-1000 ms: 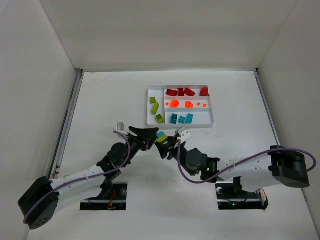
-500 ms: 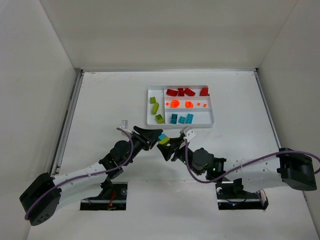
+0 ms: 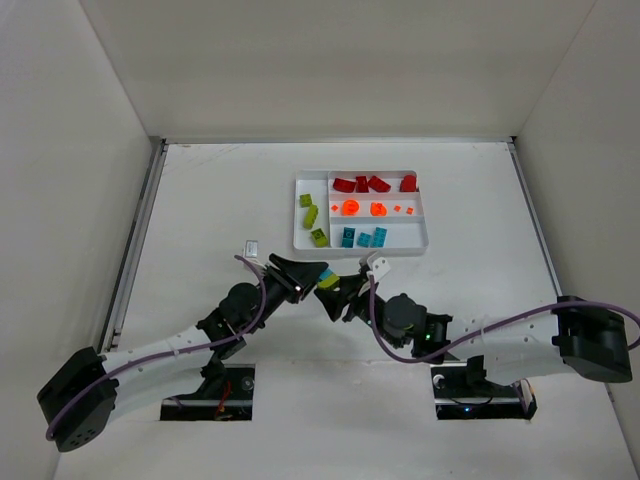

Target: Sort the legos into containers by color

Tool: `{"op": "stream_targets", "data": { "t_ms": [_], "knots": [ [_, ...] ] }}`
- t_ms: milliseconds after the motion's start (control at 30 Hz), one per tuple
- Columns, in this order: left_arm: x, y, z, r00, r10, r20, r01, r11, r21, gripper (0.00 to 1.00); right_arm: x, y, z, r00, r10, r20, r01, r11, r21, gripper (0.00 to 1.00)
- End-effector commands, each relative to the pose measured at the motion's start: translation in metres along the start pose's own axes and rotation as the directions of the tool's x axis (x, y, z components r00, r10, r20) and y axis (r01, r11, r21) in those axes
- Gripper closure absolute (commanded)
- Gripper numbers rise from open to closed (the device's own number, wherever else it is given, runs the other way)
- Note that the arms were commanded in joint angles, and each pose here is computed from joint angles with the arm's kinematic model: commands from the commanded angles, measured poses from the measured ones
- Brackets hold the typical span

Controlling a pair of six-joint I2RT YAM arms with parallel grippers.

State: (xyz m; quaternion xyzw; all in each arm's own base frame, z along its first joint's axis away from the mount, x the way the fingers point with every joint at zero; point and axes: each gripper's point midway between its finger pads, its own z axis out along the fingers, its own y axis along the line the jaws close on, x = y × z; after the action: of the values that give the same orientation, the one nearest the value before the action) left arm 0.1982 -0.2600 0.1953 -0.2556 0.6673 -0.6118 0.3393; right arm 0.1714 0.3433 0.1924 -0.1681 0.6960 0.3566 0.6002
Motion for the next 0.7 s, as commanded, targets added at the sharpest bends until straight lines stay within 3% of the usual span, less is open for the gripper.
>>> {"op": "stream_targets", "data": {
  "t_ms": [0, 367, 667],
  "knots": [
    [0.003, -0.023, -0.002, 1.000, 0.020, -0.010, -0.019, 0.997, 0.076, 0.61, -0.006, 0.002, 0.003, 0.999, 0.029, 0.018, -0.029, 1.000, -0.012, 0.63],
    [-0.002, -0.027, -0.002, 0.998, 0.068, 0.004, -0.068, 0.994, 0.088, 0.83, -0.010, -0.003, -0.003, 0.999, 0.041, 0.030, -0.040, 0.999, -0.007, 0.63],
    [-0.059, 0.005, -0.008, 0.976, 0.161, 0.148, -0.155, 0.987, -0.051, 0.86, -0.018, -0.006, -0.013, 0.998, 0.049, 0.030, -0.049, 0.999, -0.010, 0.63]
  ]
}}
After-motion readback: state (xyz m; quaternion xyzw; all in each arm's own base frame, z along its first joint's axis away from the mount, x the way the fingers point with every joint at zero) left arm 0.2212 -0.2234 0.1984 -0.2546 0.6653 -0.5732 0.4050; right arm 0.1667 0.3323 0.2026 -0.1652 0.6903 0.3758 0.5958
